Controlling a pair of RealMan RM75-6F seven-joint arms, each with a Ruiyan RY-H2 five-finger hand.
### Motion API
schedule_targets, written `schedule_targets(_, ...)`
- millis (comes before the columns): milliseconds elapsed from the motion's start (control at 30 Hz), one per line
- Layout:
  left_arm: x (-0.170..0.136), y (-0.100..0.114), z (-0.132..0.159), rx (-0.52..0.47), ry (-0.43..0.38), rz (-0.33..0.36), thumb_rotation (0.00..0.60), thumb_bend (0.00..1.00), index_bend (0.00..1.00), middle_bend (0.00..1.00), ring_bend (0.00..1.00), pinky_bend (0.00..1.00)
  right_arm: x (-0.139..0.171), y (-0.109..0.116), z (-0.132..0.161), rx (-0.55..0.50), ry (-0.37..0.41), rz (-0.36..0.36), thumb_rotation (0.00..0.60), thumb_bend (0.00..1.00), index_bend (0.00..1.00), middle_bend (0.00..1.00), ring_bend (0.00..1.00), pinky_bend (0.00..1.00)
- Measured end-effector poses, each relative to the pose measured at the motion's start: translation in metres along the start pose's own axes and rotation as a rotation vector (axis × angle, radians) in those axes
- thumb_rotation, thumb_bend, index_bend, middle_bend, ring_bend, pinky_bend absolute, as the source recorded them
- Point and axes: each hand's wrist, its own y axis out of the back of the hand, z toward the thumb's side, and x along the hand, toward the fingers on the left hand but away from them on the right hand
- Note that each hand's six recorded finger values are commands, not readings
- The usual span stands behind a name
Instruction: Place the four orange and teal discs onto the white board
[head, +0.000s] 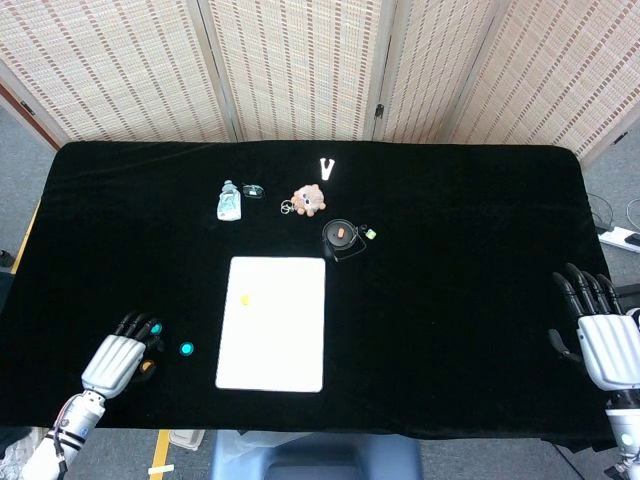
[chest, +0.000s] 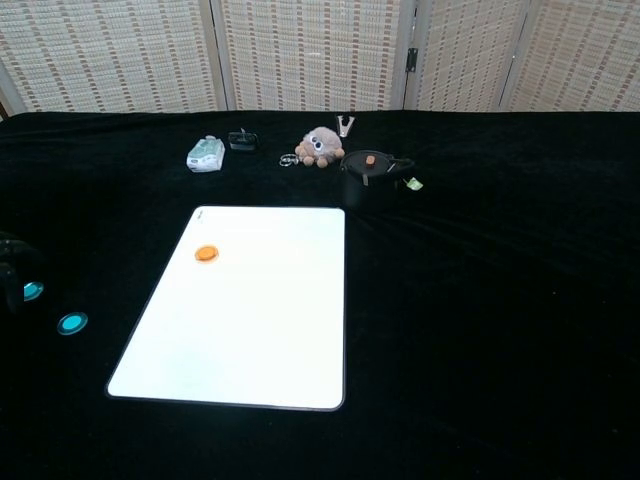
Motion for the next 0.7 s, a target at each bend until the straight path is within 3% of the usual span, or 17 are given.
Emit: schedule_targets(700, -0.012, -0.02, -0.006, 0.004, 0.035, -0.037, 0.6, 0.44, 0.41, 0.15, 0.04, 0.0, 0.0, -0.001, 0.003, 0.001, 0.008, 0.002, 0.6, 0.43, 0.0, 0.0, 0.0, 0.0)
